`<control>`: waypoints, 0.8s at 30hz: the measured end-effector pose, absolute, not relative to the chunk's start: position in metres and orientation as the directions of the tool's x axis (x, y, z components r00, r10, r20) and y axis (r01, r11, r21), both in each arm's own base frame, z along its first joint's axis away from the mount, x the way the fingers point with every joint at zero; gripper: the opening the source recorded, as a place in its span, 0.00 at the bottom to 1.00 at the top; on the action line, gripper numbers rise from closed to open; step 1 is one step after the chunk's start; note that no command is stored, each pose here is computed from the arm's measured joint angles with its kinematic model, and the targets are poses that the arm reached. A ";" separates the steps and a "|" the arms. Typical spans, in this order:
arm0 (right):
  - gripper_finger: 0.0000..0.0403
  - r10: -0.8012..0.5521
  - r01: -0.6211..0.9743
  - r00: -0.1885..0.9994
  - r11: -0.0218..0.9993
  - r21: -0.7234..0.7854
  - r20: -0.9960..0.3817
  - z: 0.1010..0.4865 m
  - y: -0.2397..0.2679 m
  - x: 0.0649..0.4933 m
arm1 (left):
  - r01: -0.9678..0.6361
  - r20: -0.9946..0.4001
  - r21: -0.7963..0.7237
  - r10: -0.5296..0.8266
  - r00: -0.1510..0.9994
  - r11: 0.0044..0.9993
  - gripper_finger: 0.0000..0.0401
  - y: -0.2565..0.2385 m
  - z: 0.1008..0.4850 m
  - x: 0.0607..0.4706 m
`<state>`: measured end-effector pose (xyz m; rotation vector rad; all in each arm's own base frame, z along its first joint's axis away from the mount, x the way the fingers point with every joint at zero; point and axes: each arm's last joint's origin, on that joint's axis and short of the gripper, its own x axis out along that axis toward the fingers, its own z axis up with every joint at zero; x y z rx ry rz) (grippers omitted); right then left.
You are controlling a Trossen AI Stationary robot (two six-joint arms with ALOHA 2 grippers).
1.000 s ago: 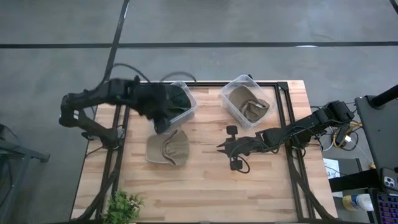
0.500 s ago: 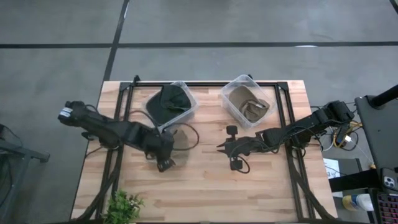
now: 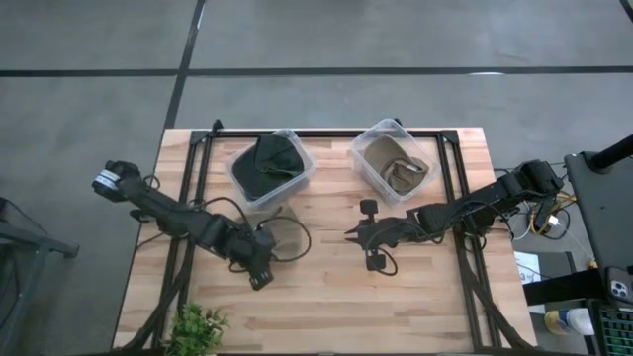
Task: Pick & Place hat
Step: Put the brown cap into the right transparent bin
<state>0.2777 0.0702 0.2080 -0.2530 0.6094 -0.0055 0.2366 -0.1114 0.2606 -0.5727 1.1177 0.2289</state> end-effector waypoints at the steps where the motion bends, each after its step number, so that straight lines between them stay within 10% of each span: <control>1: 0.15 -0.080 -0.071 0.821 0.968 -0.239 -0.565 0.208 0.070 0.278 | -0.451 -0.895 -0.320 -0.110 0.433 0.833 0.42 -0.113 0.259 0.236; 24: 0.15 -0.080 -0.072 0.823 0.968 -0.242 -0.563 0.208 0.070 0.278 | -0.457 -0.930 -0.193 -0.013 0.367 0.868 0.42 -0.123 0.222 0.213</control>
